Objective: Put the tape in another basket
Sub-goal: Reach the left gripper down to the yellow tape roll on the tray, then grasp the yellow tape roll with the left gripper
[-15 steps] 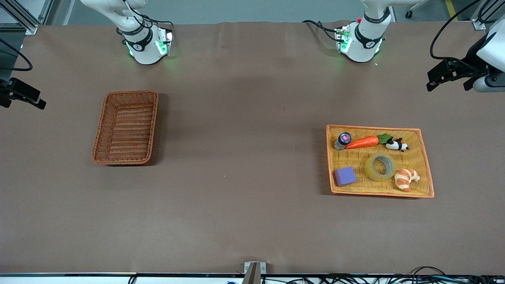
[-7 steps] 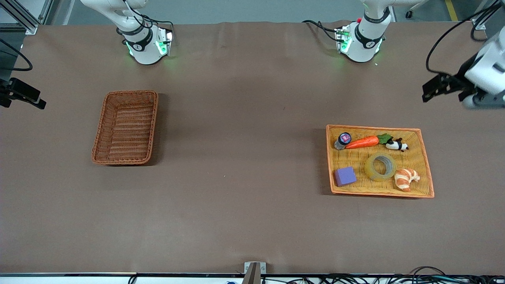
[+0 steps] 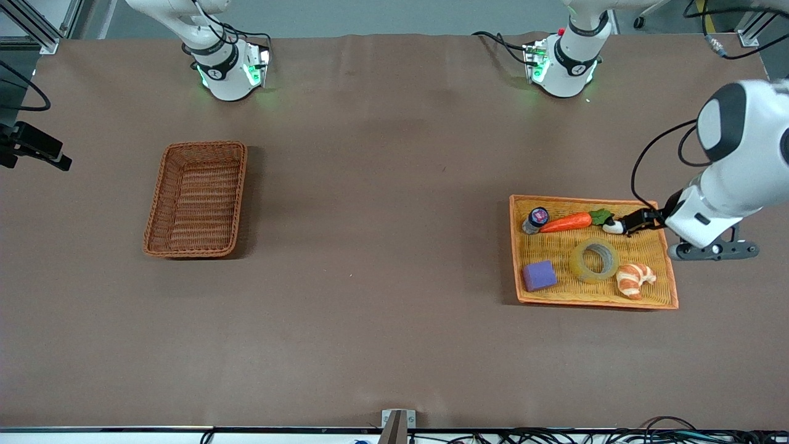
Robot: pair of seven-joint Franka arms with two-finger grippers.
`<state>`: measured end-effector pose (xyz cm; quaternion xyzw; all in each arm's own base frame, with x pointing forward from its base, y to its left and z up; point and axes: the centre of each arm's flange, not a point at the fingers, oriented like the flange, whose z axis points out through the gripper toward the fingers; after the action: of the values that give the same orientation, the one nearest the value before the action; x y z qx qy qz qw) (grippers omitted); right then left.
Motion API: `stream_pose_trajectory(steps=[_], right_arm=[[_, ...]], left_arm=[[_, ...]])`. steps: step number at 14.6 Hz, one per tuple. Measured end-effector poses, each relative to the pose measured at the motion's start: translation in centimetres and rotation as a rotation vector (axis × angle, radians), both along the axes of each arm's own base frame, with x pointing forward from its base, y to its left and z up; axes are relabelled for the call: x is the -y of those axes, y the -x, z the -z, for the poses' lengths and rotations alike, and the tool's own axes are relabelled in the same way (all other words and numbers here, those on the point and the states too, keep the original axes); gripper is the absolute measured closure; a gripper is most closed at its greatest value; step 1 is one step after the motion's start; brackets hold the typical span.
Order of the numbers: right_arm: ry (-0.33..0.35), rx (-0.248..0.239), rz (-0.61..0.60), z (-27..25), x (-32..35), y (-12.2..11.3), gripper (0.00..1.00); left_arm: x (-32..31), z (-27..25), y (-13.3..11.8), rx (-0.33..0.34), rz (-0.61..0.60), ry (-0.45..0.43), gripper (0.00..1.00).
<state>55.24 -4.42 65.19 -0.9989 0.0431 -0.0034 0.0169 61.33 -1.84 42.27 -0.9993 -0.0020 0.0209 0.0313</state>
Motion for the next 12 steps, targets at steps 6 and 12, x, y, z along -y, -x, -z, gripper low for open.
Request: stream_pose_trajectory(steps=[6,12], right_arm=[[0.000,0.000,0.002,0.0,0.1,0.0,0.00],[0.000,0.000,0.003,0.0,0.2,0.0,0.00]], left_arm=[[-1.6,13.0,0.2,-0.056,-0.010,0.018,0.02],[-3.0,18.3,-0.1,-0.074,-0.012,0.009,0.17]])
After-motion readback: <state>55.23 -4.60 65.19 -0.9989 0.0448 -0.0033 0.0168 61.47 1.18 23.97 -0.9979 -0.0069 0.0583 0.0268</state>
